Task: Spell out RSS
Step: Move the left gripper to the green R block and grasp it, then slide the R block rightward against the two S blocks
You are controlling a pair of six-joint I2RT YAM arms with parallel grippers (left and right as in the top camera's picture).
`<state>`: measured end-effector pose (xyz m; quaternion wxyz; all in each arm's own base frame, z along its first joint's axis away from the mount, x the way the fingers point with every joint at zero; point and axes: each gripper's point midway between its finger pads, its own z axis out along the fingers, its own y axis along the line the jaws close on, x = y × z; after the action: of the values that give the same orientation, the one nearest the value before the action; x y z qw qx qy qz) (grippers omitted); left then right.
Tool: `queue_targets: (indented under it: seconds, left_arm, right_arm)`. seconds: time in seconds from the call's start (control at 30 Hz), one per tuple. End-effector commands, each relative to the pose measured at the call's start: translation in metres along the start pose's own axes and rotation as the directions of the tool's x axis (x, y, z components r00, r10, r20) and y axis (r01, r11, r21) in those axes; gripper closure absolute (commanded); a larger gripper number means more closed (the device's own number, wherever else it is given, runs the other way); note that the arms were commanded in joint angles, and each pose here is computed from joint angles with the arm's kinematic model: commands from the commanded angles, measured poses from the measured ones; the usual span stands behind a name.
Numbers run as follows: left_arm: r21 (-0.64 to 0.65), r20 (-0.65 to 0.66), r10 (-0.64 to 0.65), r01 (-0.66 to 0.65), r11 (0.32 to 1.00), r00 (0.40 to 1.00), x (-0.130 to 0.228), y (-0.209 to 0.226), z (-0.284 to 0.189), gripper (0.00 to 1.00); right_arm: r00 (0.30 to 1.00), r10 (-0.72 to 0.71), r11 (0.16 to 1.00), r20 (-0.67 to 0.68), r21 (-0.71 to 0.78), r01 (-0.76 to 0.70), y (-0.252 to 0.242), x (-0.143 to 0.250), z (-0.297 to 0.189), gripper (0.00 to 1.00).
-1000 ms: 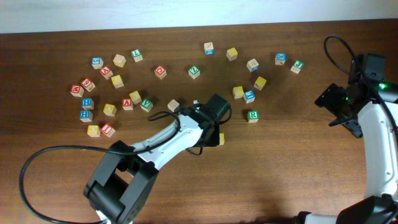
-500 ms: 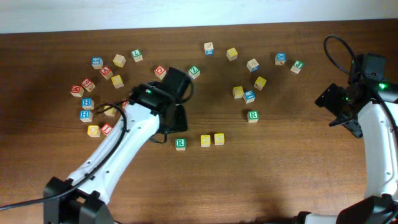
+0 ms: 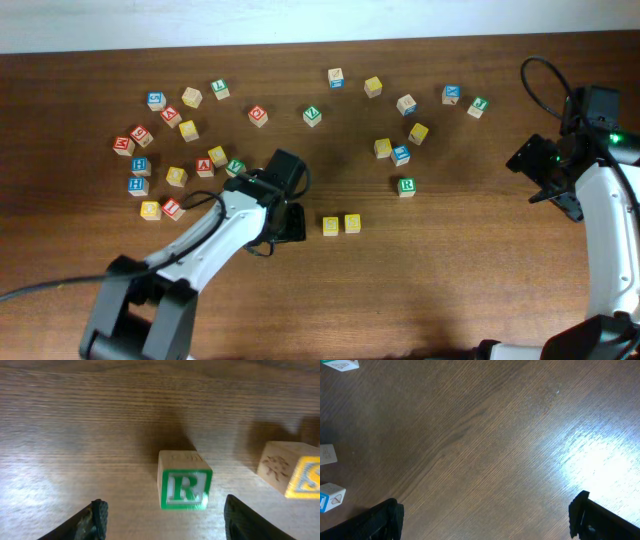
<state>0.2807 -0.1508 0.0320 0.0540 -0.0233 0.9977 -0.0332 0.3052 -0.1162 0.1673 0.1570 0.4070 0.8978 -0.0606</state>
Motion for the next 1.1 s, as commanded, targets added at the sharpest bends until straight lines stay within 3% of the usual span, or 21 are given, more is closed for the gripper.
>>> queue_targets:
  seconds: [0.0, 0.17, 0.27, 0.53, 0.87, 1.07]
  left_arm:
    - [0.001, -0.073, 0.017, -0.017, 1.000, 0.997, 0.011, -0.001, 0.021, 0.37]
    - [0.019, -0.032, 0.064, -0.063, 0.998, 0.997, 0.008, -0.019, 0.025, 0.44]
    - [-0.061, 0.030, 0.069, -0.067, 0.996, 0.997, -0.003, -0.009, 0.025, 0.45]
    - [-0.072, 0.012, 0.069, -0.068, 0.995, 0.998, -0.003, -0.008, 0.040, 0.57]
    - [-0.065, 0.026, 0.069, -0.068, 0.996, 0.997, -0.008, -0.012, 0.036, 0.60]
    - [-0.078, 0.012, 0.070, -0.069, 0.995, 0.997, -0.008, -0.011, 0.030, 0.56]
  right_arm:
    - [1.000, 0.009, 1.000, 0.022, 0.002, -0.009, -0.002, -0.005, -0.005, 0.02]
    - [1.000, 0.009, 1.000, 0.022, 0.002, -0.009, -0.002, -0.005, -0.005, 0.02]
    - [1.000, 0.009, 1.000, 0.022, 0.002, -0.009, -0.002, -0.005, -0.005, 0.02]
    - [1.000, 0.009, 1.000, 0.022, 0.002, -0.009, -0.002, -0.005, -0.005, 0.02]
    - [1.000, 0.009, 1.000, 0.022, 0.002, -0.009, -0.002, -0.005, -0.005, 0.02]
    - [1.000, 0.009, 1.000, 0.022, 0.002, -0.009, -0.002, -0.005, -0.005, 0.02]
